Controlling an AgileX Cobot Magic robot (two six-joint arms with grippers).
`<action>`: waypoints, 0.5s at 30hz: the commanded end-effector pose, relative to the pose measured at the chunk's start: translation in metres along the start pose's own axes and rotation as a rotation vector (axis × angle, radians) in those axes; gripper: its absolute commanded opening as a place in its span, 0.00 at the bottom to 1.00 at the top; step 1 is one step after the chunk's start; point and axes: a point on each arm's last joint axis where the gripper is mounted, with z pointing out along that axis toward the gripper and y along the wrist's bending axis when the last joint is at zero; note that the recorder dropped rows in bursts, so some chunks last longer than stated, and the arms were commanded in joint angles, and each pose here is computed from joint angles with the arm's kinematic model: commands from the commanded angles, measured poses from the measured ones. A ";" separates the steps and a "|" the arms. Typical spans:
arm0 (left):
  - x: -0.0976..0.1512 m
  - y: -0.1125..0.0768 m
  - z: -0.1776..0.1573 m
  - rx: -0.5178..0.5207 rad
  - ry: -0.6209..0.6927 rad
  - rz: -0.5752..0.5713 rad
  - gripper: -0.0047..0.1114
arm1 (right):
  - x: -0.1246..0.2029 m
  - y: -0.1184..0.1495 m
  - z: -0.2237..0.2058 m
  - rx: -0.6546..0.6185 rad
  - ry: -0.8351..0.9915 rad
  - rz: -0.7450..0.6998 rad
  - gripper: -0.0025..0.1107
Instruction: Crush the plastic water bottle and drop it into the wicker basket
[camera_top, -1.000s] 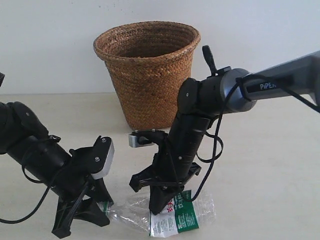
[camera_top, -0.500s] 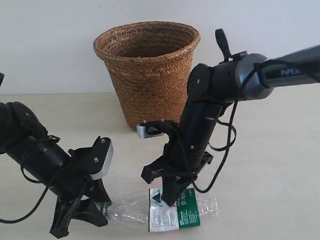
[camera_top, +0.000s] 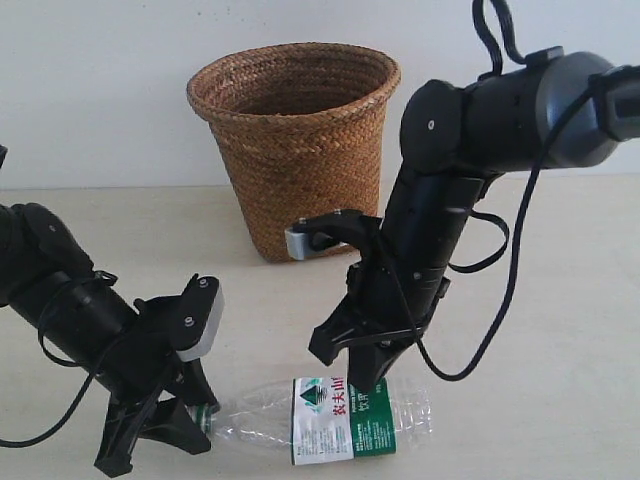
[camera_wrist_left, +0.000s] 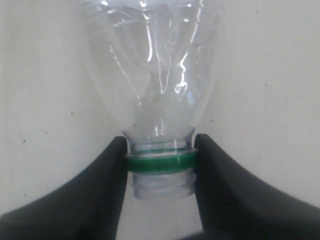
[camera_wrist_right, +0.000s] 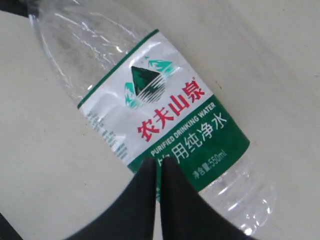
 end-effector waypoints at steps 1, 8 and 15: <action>-0.001 0.000 -0.002 0.003 -0.005 -0.002 0.08 | 0.003 -0.007 0.020 -0.002 0.052 0.005 0.02; -0.001 0.000 -0.002 0.002 -0.007 -0.005 0.08 | 0.001 -0.022 0.048 0.033 0.089 0.008 0.02; -0.001 0.000 -0.002 0.002 -0.007 -0.005 0.08 | 0.008 -0.037 0.078 0.068 0.205 0.038 0.02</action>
